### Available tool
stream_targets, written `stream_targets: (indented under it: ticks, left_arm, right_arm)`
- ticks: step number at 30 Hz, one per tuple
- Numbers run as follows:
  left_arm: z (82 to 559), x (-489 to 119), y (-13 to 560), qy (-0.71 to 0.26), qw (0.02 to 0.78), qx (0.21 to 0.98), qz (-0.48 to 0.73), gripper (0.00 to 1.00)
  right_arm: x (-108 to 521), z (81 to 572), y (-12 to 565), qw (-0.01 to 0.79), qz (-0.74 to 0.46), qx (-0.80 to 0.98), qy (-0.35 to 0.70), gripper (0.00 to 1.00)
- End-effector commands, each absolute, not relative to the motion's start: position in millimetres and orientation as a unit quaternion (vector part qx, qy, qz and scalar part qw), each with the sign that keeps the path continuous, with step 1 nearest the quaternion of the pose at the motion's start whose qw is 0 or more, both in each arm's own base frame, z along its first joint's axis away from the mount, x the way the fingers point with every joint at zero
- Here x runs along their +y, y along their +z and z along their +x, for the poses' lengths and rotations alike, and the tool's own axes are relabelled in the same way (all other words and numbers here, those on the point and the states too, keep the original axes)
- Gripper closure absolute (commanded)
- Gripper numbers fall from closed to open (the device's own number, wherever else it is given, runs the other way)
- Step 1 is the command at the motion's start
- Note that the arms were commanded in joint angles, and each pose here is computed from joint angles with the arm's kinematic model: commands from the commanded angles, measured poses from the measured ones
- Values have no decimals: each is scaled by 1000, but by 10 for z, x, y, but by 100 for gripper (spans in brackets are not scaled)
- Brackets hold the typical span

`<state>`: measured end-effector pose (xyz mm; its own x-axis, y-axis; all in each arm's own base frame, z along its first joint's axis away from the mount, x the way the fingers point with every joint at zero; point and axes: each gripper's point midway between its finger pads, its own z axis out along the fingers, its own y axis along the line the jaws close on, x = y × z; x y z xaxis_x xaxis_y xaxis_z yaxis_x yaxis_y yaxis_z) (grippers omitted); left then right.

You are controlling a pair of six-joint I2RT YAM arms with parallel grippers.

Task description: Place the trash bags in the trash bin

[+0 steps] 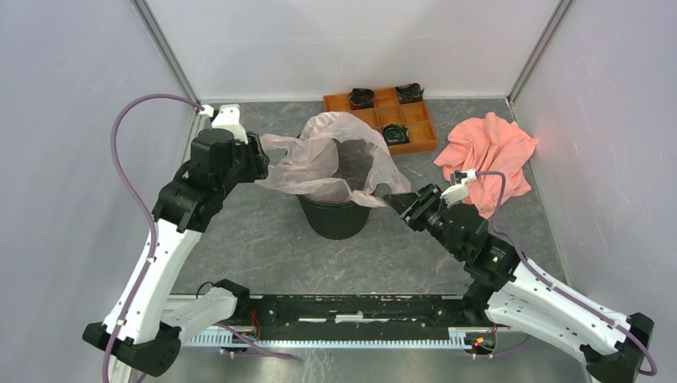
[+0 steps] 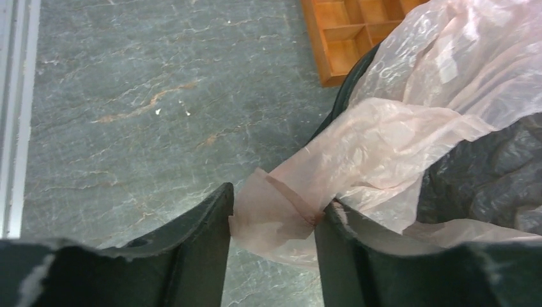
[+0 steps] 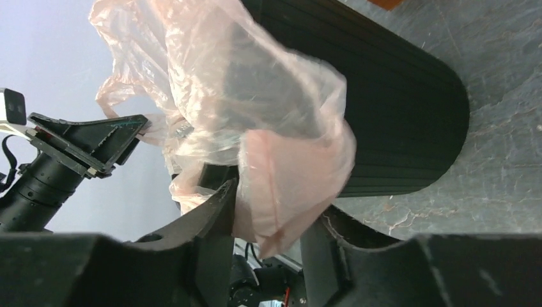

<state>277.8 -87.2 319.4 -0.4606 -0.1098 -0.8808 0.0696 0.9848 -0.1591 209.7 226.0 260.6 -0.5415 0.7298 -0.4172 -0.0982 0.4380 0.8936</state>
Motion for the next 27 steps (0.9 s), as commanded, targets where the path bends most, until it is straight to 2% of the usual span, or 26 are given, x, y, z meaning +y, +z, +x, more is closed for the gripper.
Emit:
stream_targets:
  ticks: [1, 3, 5, 11, 14, 22, 27]
  left_arm:
    - [2761, -798, 3224, -73, 520, 851, -32, 52]
    - [2769, -710, 3236, -45, 516, 855, -33, 68]
    - [2784, -591, 3318, -13, 523, 851, -42, 80]
    - [2761, -286, 3412, 66, 526, 845, -69, 90]
    - [2712, -165, 3295, 96, 515, 848, -86, 92]
    - [2634, -115, 3283, 93, 523, 841, -105, 96]
    - [2537, -60, 3342, 91, 529, 835, -118, 98]
  right_arm:
    - [2324, 2061, 2802, 432, 199, 709, 522, 67]
    - [2331, 2022, 2837, 443, 169, 713, 517, 87]
    - [2325, 1973, 2846, 454, 129, 725, 501, 99]
    - [2151, 1909, 2634, 499, 37, 754, 425, 100]
    - [1940, 1952, 2470, 518, 35, 773, 365, 100]
    - [1576, 2080, 2387, 555, 11, 797, 238, 99]
    - [1474, 2124, 2490, 573, -1, 794, 204, 99]
